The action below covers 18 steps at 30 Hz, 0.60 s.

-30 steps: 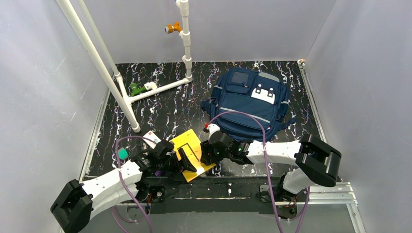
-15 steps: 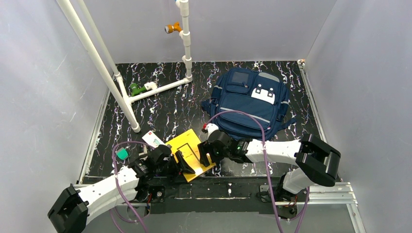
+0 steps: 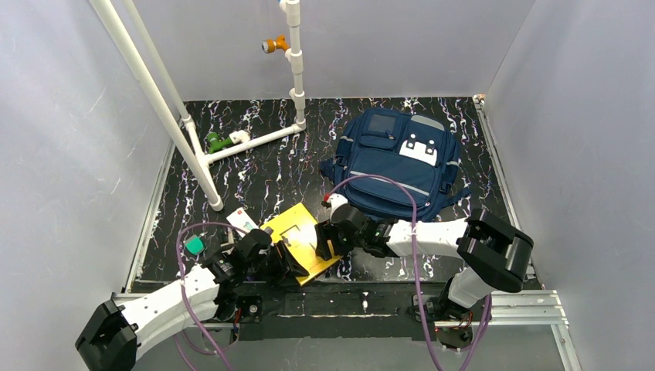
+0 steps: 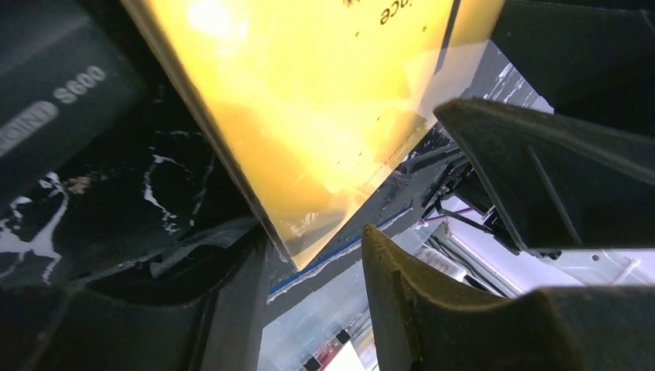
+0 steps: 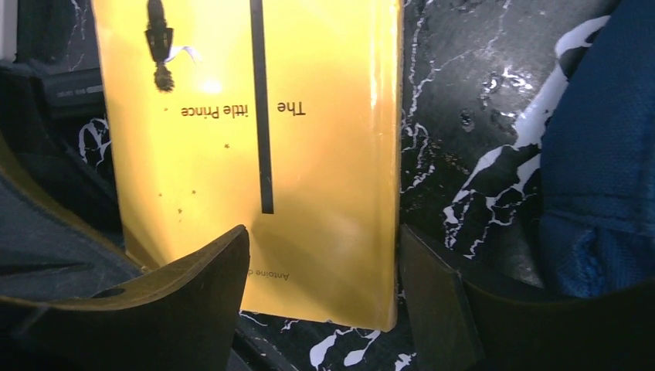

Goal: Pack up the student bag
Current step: Pick up the book from the center of the board.

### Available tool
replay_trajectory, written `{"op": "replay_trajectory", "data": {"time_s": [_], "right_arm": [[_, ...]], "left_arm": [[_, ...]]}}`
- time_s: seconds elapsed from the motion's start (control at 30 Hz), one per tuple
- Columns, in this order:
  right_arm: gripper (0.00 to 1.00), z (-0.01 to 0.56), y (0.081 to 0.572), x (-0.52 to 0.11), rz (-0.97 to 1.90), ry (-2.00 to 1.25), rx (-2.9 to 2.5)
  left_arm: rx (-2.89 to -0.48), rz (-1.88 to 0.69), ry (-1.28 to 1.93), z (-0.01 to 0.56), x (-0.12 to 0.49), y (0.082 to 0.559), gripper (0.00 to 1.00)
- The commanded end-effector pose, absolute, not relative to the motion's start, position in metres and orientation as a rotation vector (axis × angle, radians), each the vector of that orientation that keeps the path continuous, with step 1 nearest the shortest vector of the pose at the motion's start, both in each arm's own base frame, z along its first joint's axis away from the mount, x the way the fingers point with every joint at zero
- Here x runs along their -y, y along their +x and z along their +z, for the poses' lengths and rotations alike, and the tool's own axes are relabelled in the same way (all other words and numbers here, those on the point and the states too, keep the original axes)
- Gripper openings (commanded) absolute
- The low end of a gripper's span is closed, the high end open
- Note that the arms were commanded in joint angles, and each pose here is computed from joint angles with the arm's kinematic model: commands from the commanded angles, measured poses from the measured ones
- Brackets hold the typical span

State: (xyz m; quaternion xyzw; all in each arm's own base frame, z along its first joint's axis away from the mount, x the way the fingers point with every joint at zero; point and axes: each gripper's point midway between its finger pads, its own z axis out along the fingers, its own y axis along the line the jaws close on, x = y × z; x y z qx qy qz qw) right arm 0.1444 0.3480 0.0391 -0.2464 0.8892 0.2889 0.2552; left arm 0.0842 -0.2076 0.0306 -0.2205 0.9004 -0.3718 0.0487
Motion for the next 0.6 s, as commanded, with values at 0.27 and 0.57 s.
{"op": "replay_trajectory", "data": {"time_s": [0.27, 0.57], "right_arm": [[0.59, 0.056, 0.111, -0.345, 0.979, -0.635, -2.438], [0.45, 0.050, 0.099, -0.352, 1.095, -0.632, -2.444]], "left_arm": [[-2.457, -1.258, -0.512, 0.106, 0.243, 0.146, 0.43], [-2.433, -1.185, -0.447, 0.111, 0.254, 0.169, 0.42]]}}
